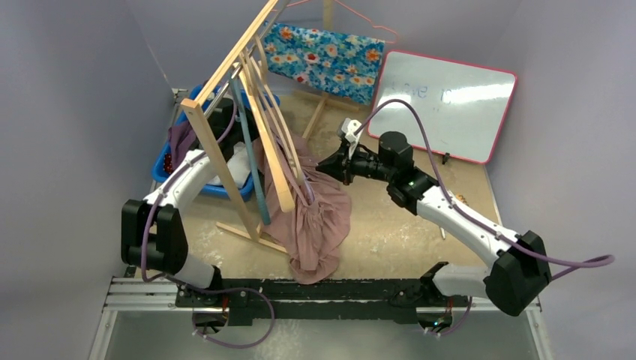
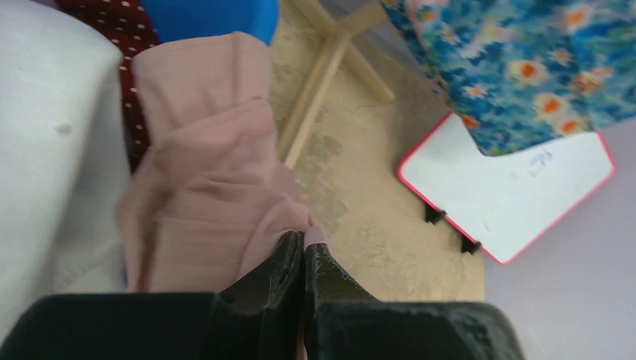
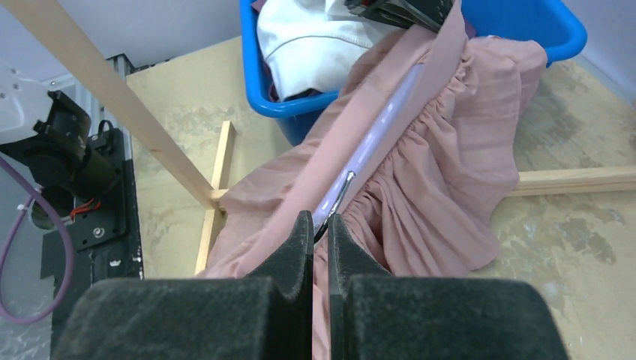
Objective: Remove the skirt from the hanger
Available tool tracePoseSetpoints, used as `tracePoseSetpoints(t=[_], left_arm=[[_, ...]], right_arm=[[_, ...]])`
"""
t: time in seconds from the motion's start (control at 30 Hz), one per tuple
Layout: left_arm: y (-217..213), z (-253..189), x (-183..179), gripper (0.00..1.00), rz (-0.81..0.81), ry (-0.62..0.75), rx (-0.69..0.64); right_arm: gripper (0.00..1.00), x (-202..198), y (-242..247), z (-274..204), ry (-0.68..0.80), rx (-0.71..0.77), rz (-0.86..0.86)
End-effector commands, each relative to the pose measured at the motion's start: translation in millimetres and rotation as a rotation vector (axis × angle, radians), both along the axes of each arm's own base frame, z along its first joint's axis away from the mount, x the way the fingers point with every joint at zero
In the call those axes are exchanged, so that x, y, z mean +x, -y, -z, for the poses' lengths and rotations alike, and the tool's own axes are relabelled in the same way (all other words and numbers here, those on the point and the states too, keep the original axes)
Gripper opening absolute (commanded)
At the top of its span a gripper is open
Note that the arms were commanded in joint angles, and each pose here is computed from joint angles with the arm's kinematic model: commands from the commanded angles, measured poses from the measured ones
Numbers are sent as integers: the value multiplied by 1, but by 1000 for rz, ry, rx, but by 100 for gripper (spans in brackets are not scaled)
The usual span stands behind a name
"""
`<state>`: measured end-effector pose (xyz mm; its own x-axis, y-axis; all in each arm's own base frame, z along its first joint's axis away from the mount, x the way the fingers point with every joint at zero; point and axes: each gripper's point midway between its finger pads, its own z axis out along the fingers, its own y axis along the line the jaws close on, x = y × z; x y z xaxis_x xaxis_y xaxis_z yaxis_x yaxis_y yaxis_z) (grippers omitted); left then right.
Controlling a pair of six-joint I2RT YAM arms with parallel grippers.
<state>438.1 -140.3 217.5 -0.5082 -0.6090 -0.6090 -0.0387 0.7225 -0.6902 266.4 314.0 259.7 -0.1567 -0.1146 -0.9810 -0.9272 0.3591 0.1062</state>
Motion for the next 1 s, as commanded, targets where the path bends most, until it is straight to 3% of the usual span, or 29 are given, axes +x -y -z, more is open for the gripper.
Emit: tracePoseSetpoints(t=[0.0,0.33,0.4,0.53,0.6,0.77,0.87,0.97], left_arm=[[-89,-23,50,0,-364,80,153],[-119,3,59,0,-400,-1,244],[-116,2,57,0,-370,5,215],[-70,-16,56,0,-153,102,62],[-54,-16,50,0,-93,85,-13],[-38,-11,32,0,-33,68,-113],[-35,-8,24,0,-20,46,-121],[-27,-7,14,0,6,38,-148]], right_arm=[[0,-64,0,-23,16,48,-230],[0,-82,21,-27,7,73,-170],[0,-70,28,-28,20,80,-66],[0,-32,37,-20,-45,106,162],[1,-27,26,-14,-89,94,133],[23,-11,-19,-21,-167,193,17],[29,9,-48,-7,-252,228,-25],[34,29,-78,-22,-286,316,-72]])
